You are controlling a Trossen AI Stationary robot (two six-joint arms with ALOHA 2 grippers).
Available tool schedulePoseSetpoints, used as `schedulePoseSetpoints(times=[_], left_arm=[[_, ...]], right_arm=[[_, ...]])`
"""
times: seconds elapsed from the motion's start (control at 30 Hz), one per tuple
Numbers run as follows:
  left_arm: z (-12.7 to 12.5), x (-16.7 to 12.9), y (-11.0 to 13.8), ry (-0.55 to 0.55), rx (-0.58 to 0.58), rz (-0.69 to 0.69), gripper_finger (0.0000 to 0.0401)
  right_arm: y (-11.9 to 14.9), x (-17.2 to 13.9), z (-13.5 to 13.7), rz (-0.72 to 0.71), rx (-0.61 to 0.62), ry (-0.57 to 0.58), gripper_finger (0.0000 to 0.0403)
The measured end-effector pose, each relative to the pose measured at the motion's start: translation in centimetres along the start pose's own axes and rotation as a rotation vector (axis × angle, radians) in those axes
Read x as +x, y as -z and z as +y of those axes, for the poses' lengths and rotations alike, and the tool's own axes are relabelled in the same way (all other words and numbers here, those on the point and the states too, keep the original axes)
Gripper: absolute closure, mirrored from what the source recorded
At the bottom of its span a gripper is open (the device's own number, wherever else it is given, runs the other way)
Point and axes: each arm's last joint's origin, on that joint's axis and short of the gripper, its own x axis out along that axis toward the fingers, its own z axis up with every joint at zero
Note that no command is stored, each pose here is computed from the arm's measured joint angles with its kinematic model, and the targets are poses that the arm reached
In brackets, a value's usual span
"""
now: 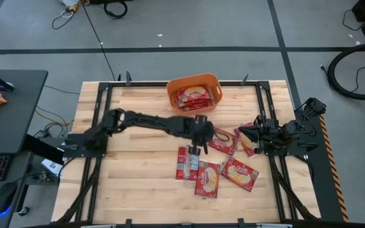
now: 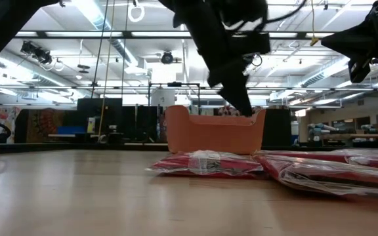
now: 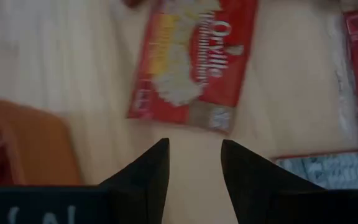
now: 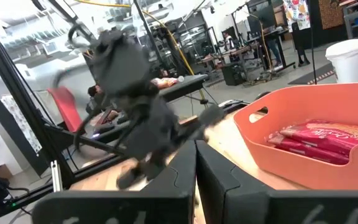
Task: Sort popcorn bags into baskets
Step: Stack the popcorn bag on top of the stacked popcorn bag into the bin
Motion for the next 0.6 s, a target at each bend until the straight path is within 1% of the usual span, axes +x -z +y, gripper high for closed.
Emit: schedulePoseSetpoints(times=[0.1, 0.3, 0.4, 0.5, 0.6], left_arm=[[-1.5, 1.8, -0.5, -0.027, 0.017, -0.044, 0.0252], [-2.9, 4.6, -1.6, -0.121, 0.093, -0.165, 0.0252], [-3.0, 5.5, -1.9, -0.1, 0.089, -0.244, 0.0252], [-3.1, 6.5, -1.9, -0.05, 0.082, -0.294, 0.0252], [-3.2, 7.4, -1.5, -0.034, 0.086, -0.298, 0.0252]], right_arm=[[0.0, 0.0, 0.0, -0.002, 0.002, -0.001, 0.0386], [0.0, 0.0, 0.0, -0.003, 0.003, -0.001, 0.0386], [0.0, 0.0, 0.0, -0.002, 0.003, -0.001, 0.0386], [0.0, 0.0, 0.0, -0.002, 0.003, -0.001, 0.0386], [0.0, 0.0, 0.0, -0.002, 0.003, -0.001, 0.0386]])
